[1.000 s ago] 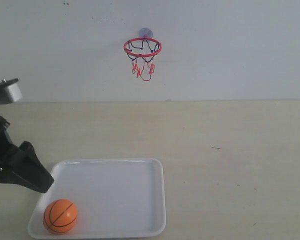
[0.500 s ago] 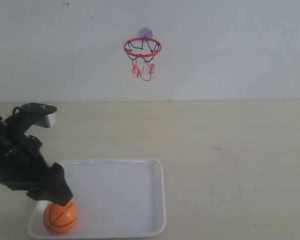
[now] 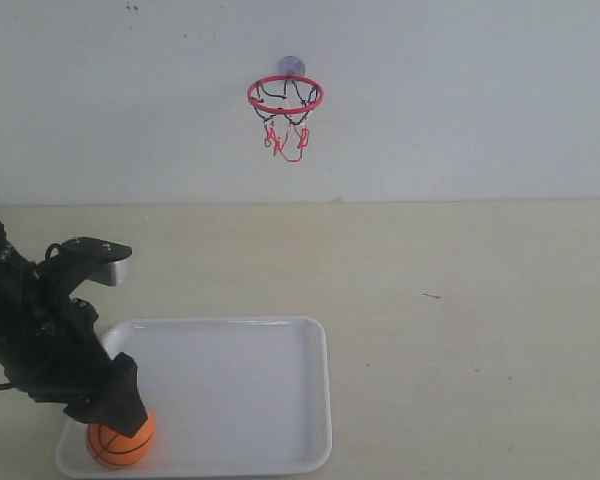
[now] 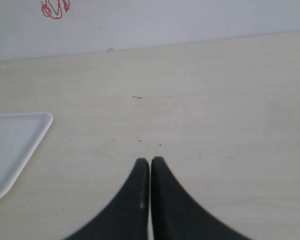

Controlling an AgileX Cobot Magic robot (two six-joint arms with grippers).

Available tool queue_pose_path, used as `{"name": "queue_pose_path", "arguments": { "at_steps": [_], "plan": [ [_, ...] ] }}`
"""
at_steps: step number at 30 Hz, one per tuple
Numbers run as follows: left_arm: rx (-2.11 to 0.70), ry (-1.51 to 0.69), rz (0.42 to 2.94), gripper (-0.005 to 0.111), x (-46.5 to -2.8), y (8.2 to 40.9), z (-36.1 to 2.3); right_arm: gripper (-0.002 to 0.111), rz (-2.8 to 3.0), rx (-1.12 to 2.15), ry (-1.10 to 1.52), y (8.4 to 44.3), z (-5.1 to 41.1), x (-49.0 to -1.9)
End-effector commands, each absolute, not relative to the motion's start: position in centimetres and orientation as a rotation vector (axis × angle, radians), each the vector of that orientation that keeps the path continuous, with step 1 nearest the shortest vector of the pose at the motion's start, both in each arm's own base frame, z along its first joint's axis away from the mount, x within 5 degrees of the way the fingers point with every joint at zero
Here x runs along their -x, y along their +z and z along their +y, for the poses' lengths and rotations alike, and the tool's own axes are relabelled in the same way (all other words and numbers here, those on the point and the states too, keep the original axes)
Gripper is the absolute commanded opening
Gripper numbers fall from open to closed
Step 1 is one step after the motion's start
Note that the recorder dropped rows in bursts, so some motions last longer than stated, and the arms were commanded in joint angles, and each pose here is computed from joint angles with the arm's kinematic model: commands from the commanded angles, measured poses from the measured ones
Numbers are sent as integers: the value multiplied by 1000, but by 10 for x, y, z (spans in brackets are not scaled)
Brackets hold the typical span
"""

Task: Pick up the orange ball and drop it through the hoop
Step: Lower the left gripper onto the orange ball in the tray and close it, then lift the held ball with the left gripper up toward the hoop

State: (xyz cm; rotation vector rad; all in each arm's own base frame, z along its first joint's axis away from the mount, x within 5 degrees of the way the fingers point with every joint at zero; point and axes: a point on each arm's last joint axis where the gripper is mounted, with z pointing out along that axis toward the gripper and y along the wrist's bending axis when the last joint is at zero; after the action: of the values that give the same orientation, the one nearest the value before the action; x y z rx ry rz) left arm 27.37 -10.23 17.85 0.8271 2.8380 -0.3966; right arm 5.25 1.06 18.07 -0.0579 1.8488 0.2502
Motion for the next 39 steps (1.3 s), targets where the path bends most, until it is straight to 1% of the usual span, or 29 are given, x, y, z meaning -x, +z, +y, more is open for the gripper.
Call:
{"name": "queue_pose_path", "arguments": {
  "at_steps": [1, 7, 11, 19, 21, 22, 23, 24, 25, 26, 28, 30, 32, 34, 35, 36, 39],
  "plan": [
    [-823, -359, 2880, 73, -275, 167, -101, 0, 1830, 65, 247, 182, 11, -53],
    [-783, -360, 2914, 73, -279, 155, -102, 0, 1830, 65, 247, 182, 11, -53],
    [-744, -404, 2943, 73, -279, 148, -105, 0, 1830, 65, 247, 182, 11, -53],
    [-787, -387, 2947, 72, -280, 132, -117, 0, 1838, 65, 246, 182, 10, -52],
    [-787, -377, 2937, 62, -281, 132, -117, 0, 1838, 65, 246, 182, 10, -52],
    [-787, -378, 2937, 50, -281, 132, -117, 0, 1838, 65, 246, 182, 10, -52],
    [-790, -376, 2937, 43, -281, 132, -117, 0, 1838, 65, 246, 182, 10, -52],
    [-790, -376, 2935, 28, -282, 132, -117, 0, 1838, 65, 246, 182, 10, -52],
    [-791, -373, 2929, 20, -283, 133, -118, 0, 1838, 65, 246, 182, 10, -52],
    [-794, -378, 2914, 4, -287, 138, -119, 0, 1838, 65, 246, 182, 10, -52],
    [-786, -378, 2857, 4, -296, 150, -122, 0, 1838, 65, 246, 182, 10, -52],
    [-776, -342, 2723, 4, -310, 171, -123, 0, 1838, 65, 246, 182, 10, -52],
    [-710, -314, 2546, 4, -329, 201, -121, 0, 1838, 65, 246, 182, 10, -52],
    [-583, -284, 2332, 4, -357, 233, -118, 0, 1838, 65, 246, 182, 10, -52],
    [-570, -272, 2279, 4, -365, 241, -117, 0, 1838, 65, 246, 182, 10, -52],
    [-582, -261, 2196, 4, -379, 257, -120, 0, 1838, 65, 246, 182, 10, -52],
    [-598, -271, 2085, 4, -410, 280, -130, 0, 1838, 65, 246, 182, 10, -52]
  ]
}}
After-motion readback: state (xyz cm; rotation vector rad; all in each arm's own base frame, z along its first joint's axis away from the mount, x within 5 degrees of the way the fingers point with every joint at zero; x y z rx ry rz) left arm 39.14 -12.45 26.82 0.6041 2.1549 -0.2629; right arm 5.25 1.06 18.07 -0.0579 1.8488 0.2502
